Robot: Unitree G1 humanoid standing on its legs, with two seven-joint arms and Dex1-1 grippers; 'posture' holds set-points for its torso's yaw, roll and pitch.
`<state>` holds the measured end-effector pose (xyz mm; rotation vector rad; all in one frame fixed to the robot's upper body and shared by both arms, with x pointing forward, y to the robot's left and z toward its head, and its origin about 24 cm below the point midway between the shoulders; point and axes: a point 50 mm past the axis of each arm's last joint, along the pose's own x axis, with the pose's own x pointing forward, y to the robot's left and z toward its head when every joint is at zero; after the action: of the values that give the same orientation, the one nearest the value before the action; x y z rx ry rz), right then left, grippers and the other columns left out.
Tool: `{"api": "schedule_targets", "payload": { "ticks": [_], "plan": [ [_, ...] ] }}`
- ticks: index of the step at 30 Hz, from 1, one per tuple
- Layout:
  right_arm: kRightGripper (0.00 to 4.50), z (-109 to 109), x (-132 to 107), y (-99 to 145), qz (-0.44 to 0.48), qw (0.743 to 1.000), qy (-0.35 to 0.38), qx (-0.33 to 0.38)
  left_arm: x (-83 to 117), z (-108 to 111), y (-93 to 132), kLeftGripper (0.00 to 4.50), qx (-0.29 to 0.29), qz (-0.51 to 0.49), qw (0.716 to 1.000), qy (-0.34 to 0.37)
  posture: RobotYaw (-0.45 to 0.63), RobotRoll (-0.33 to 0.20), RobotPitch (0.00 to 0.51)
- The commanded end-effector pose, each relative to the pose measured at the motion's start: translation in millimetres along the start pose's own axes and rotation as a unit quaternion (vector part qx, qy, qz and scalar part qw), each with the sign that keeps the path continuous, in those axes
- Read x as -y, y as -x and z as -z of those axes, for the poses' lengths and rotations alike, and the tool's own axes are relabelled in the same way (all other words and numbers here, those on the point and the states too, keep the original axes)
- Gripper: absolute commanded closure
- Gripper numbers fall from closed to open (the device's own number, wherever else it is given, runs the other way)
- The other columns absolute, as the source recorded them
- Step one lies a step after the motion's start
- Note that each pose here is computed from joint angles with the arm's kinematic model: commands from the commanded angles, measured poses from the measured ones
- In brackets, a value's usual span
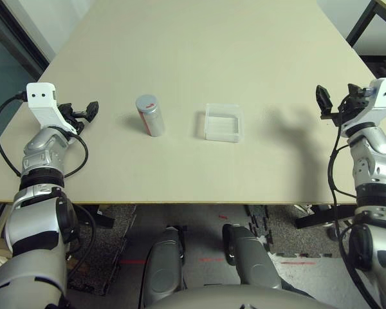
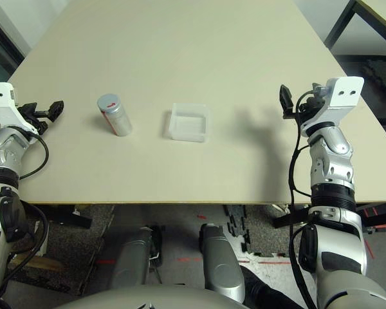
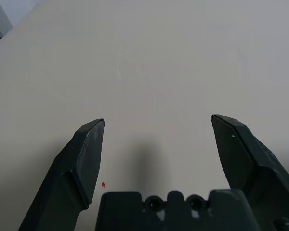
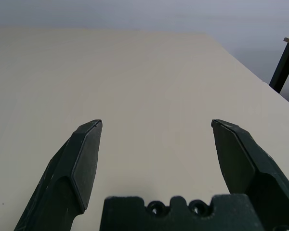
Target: Pour the medicine from the bottle into the box.
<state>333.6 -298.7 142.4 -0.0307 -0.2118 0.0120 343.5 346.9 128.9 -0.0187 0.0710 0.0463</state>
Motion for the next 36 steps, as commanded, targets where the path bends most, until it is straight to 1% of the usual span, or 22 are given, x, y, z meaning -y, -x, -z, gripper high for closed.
{"api": "schedule_targets", "payload": {
  "ticks": [1, 7, 11, 17, 23, 26, 30, 32, 34, 36],
  "plan": [
    [0.00, 4.5, 2.3, 2.9, 0.008, 1.000, -0.007, -0.007, -4.8, 0.5, 2.2, 0.05, -0.003, -0.007, 1.000, -0.003, -0.09, 0.000, 0.159],
    [0.00, 2.9, -2.4, -2.1, 0.002, 1.000, -0.007, -0.004, -5.4, 1.2, 2.5, 0.05, -0.002, -0.009, 1.000, -0.002, -0.07, 0.000, 0.142],
    [0.00, -1.1, -5.7, -5.8, -0.011, 1.000, -0.008, 0.001, -8.3, -0.4, 3.7, 0.05, 0.001, -0.013, 1.000, -0.001, -0.07, 0.000, 0.147],
    [0.00, -4.5, -8.7, -8.4, -0.043, 0.999, -0.010, 0.004, -1.1, 3.2, 1.6, 0.05, -0.004, 0.008, 1.000, -0.004, -0.07, 0.000, 0.141],
    [0.00, -14.8, -30.7, -6.1, -0.171, 0.985, -0.032, 0.019, 3.6, 0.3, 0.4, 0.05, 0.002, 0.034, 0.999, -0.005, -0.08, 0.000, 0.136],
    [0.00, -20.5, -46.9, -0.5, -0.266, 0.963, -0.038, 0.017, 6.6, -2.7, -0.6, 0.05, 0.005, 0.051, 0.999, -0.007, -0.08, 0.000, 0.134],
    [0.00, -27.7, -70.6, 13.3, -0.395, 0.917, -0.052, 0.009, 10.9, -5.9, -1.2, 0.05, 0.009, 0.077, 0.997, -0.005, -0.08, 0.000, 0.131],
    [0.00, -28.9, -83.3, 22.3, -0.455, 0.889, -0.054, -0.002, 13.6, -8.0, -1.3, 0.05, 0.013, 0.093, 0.996, -0.004, -0.08, 0.000, 0.129],
    [0.00, -29.2, -93.3, 29.7, -0.500, 0.864, -0.055, -0.013, 16.0, -9.7, -1.2, 0.05, 0.017, 0.106, 0.994, -0.003, -0.08, 0.000, 0.126],
    [0.00, -28.7, -100.6, 34.2, -0.529, 0.847, -0.055, -0.024, 18.6, -10.9, -0.4, 0.05, 0.023, 0.121, 0.992, -0.002, -0.08, 0.000, 0.126]
  ]
}}
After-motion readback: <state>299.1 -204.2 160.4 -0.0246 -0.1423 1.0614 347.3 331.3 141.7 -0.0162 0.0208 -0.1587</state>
